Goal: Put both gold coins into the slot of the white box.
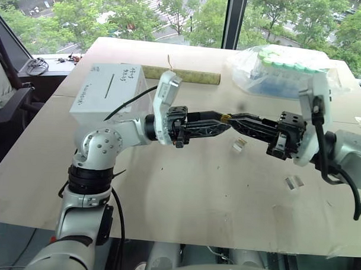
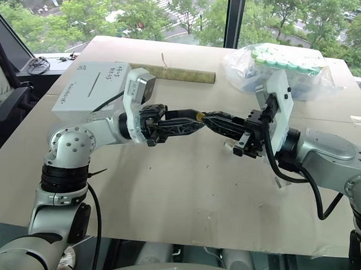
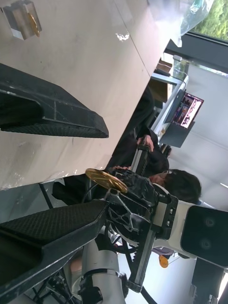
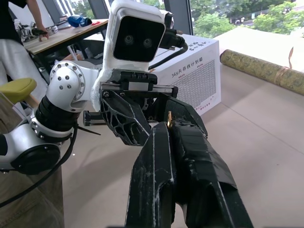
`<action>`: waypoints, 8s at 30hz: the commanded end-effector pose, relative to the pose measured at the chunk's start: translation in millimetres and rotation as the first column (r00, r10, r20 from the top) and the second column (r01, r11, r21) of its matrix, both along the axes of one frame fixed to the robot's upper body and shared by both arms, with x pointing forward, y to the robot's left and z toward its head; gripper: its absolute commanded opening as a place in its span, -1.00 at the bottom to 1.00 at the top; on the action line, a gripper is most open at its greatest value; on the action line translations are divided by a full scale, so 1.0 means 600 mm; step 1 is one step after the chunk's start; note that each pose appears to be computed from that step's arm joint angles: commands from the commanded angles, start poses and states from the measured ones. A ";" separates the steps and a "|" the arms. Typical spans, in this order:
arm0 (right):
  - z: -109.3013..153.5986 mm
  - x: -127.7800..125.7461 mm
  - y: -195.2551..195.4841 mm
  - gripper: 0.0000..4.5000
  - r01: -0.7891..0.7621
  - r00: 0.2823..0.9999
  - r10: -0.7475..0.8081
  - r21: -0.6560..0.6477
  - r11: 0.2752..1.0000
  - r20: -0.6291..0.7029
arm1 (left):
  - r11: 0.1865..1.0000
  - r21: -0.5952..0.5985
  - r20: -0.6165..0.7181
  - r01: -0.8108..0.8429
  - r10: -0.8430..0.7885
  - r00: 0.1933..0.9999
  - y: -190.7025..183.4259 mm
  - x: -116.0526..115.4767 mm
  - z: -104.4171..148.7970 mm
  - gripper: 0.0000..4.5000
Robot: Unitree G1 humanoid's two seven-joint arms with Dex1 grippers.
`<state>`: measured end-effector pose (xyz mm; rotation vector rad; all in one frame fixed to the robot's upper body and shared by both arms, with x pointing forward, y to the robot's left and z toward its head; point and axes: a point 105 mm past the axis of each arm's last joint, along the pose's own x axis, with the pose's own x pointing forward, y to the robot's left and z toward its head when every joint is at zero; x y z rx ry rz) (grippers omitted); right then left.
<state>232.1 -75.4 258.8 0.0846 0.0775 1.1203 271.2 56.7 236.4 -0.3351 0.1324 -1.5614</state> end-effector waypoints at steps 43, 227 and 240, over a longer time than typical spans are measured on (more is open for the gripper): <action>0.102 0.037 0.006 0.96 -0.047 0.872 0.060 -0.037 0.998 0.486 | 0.413 -0.116 0.312 -0.903 0.879 0.361 0.175 0.040 0.128 -1.00; 0.034 -0.012 0.016 0.99 -0.265 0.955 0.264 -0.012 0.964 0.134 | 0.994 -0.047 0.039 -0.100 0.102 0.994 0.049 -0.058 0.056 -1.00; 0.076 0.047 -0.045 0.99 0.052 0.865 0.052 -0.193 0.980 0.499 | 0.295 -0.045 0.394 -0.955 0.883 0.254 0.195 0.047 0.114 -1.00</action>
